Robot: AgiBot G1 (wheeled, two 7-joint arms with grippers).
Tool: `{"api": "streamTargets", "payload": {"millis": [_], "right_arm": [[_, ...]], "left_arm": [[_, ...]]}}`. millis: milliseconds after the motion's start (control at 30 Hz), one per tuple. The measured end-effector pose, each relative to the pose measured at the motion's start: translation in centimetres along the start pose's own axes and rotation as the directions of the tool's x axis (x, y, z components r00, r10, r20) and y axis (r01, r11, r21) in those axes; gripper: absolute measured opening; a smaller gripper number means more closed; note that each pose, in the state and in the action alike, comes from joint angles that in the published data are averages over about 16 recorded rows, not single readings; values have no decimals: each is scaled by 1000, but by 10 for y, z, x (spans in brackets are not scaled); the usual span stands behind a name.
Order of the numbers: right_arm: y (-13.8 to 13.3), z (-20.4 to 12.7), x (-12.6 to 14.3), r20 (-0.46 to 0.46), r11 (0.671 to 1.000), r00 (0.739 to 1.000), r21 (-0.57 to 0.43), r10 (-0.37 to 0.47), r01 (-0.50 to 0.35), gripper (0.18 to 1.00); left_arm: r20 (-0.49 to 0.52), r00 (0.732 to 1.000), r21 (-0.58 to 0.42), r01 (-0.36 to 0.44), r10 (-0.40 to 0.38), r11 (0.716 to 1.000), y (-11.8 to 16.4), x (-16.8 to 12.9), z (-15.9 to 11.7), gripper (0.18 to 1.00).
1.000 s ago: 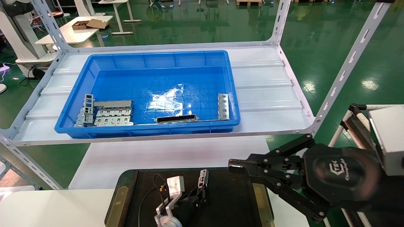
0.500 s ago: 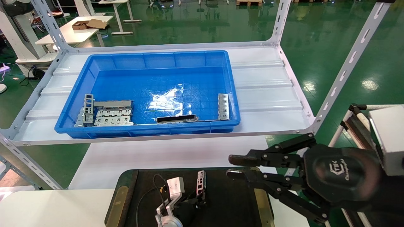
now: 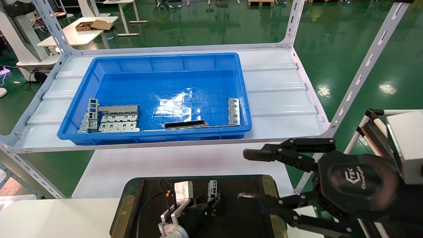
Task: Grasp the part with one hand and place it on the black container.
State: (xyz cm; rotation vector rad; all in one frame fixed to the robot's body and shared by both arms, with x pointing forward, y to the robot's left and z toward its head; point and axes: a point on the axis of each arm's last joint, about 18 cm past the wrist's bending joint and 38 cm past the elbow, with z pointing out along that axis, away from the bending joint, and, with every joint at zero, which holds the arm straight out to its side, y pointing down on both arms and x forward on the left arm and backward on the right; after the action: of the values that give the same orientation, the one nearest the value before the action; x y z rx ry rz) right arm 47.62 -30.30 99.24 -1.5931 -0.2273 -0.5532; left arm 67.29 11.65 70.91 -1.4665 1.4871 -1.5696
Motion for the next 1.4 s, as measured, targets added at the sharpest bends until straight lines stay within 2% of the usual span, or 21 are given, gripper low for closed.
{"api": "streamTargets", "payload": {"millis": [300, 500, 667, 1033, 1400], "right_arm": [[0, 0, 0, 0, 1000, 1000, 0, 0, 0, 696], [0, 0, 0, 0, 1000, 1000, 0, 0, 0, 821], [0, 0, 0, 0, 1000, 1000, 0, 0, 0, 894], [0, 0, 0, 0, 1000, 1000, 0, 0, 0, 985], [0, 0, 0, 0, 1000, 1000, 0, 0, 0, 1001]], "left_arm": [[-98, 986, 10, -136, 136, 991, -14, -18, -29, 788], [-164, 959, -10, -237, 232, 972, -19, -36, -52, 884], [-205, 930, -37, -319, 305, 947, -23, -53, -71, 948], [-285, 846, -61, -485, 451, 872, -37, -81, -103, 998], [-387, 729, -3, -614, 565, 789, -60, -88, -133, 1001]]}}
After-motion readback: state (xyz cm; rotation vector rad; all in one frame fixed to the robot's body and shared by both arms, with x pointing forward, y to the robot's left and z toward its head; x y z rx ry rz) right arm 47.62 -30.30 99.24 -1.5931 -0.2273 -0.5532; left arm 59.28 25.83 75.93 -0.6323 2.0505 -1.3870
